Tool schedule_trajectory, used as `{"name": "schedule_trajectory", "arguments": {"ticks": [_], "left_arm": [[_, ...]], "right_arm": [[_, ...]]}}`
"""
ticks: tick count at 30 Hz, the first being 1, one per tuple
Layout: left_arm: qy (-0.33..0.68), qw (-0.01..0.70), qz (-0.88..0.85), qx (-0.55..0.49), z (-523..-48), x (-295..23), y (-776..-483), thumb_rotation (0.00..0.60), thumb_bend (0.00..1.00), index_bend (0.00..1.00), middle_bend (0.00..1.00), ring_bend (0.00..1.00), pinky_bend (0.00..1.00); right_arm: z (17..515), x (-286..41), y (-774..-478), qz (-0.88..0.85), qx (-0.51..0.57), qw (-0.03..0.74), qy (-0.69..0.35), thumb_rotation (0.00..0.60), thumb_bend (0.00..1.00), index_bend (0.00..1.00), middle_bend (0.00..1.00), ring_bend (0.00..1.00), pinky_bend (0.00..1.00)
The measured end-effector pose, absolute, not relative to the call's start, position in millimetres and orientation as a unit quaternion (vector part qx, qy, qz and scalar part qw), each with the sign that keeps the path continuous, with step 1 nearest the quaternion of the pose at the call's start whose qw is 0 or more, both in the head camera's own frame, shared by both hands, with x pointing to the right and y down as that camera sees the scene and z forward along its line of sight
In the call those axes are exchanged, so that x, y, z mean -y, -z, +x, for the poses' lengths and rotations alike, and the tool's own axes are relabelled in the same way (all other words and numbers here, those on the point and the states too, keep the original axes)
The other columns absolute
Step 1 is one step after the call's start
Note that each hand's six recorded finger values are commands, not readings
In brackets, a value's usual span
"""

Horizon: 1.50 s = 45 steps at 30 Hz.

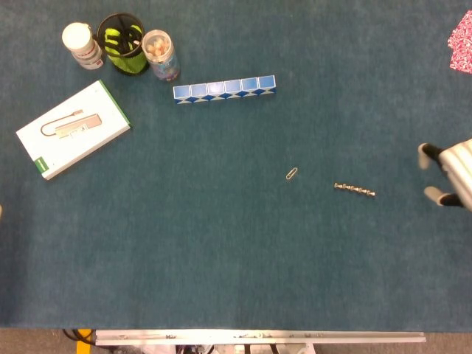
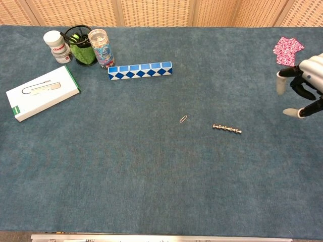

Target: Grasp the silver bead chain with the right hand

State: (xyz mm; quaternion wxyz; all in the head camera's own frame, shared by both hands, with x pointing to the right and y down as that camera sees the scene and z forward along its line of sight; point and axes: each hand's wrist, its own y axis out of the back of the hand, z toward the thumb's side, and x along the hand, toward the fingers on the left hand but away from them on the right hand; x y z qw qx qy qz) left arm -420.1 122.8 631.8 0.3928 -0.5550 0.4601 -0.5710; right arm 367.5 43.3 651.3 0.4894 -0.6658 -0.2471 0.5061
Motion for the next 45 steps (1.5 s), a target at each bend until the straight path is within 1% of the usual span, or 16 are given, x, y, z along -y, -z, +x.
{"name": "schedule_trajectory", "arguments": {"ticks": [2, 9, 13, 23, 29, 33, 35, 41, 45], "left_arm": [[0.572, 0.392, -0.555, -0.459, -421.4, -123.9, -633.3, 0.6, 0.24, 0.02, 0.08, 0.09, 0.04], [0.574, 0.39, -0.558, -0.455, -423.9, -123.7, -637.1, 0.6, 0.24, 0.02, 0.08, 0.09, 0.04], [0.572, 0.391, -0.56, -0.455, -423.3, -122.1, -637.6, 0.6, 0.24, 0.02, 0.08, 0.09, 0.04], [0.572, 0.388, -0.564, -0.452, -422.9, -121.5, -641.3, 0.6, 0.24, 0.02, 0.08, 0.09, 0.04], [0.571, 0.389, -0.562, -0.455, -425.1, -122.5, -639.0, 0.6, 0.24, 0.02, 0.08, 0.09, 0.04], [0.571, 0.388, -0.562, -0.455, -426.7, -123.1, -638.9, 0.6, 0.24, 0.02, 0.08, 0.09, 0.04], [0.572, 0.388, -0.562, -0.455, -427.1, -123.3, -639.3, 0.6, 0.24, 0.02, 0.08, 0.09, 0.04], [0.571, 0.388, -0.565, -0.452, -426.1, -122.0, -641.6, 0.6, 0.24, 0.02, 0.08, 0.09, 0.04], [0.569, 0.39, -0.567, -0.451, -425.5, -120.5, -641.7, 0.6, 0.24, 0.02, 0.08, 0.09, 0.04]], "right_arm": [[360.6, -43.9, -658.4, -0.669, 0.241, 0.49, -0.505, 0.6, 0.12, 0.58, 0.93, 0.99, 1.0], [348.6, -49.5, -688.3, -0.676, 0.231, 0.473, -0.516, 0.6, 0.12, 0.62, 0.94, 1.0, 1.0], [344.0, -52.0, -706.1, -0.676, 0.219, 0.463, -0.53, 0.6, 0.12, 0.62, 0.94, 1.0, 1.0], [330.2, -50.3, -733.4, -0.673, 0.209, 0.448, -0.55, 0.6, 0.13, 0.63, 0.95, 1.0, 1.0], [317.9, -51.3, -740.4, -0.67, 0.197, 0.455, -0.552, 0.6, 0.13, 0.64, 0.95, 1.0, 1.0], [310.4, -53.2, -740.1, -0.668, 0.194, 0.458, -0.553, 0.6, 0.04, 0.64, 0.95, 1.0, 1.0], [307.2, -53.3, -738.8, -0.667, 0.195, 0.46, -0.553, 0.6, 0.02, 0.65, 0.95, 1.0, 1.0], [306.6, -52.0, -739.8, -0.656, 0.196, 0.461, -0.565, 0.6, 0.03, 0.67, 0.96, 1.0, 1.0], [302.8, -52.1, -743.3, -0.647, 0.19, 0.464, -0.574, 0.6, 0.06, 0.67, 0.96, 1.0, 1.0]]}}
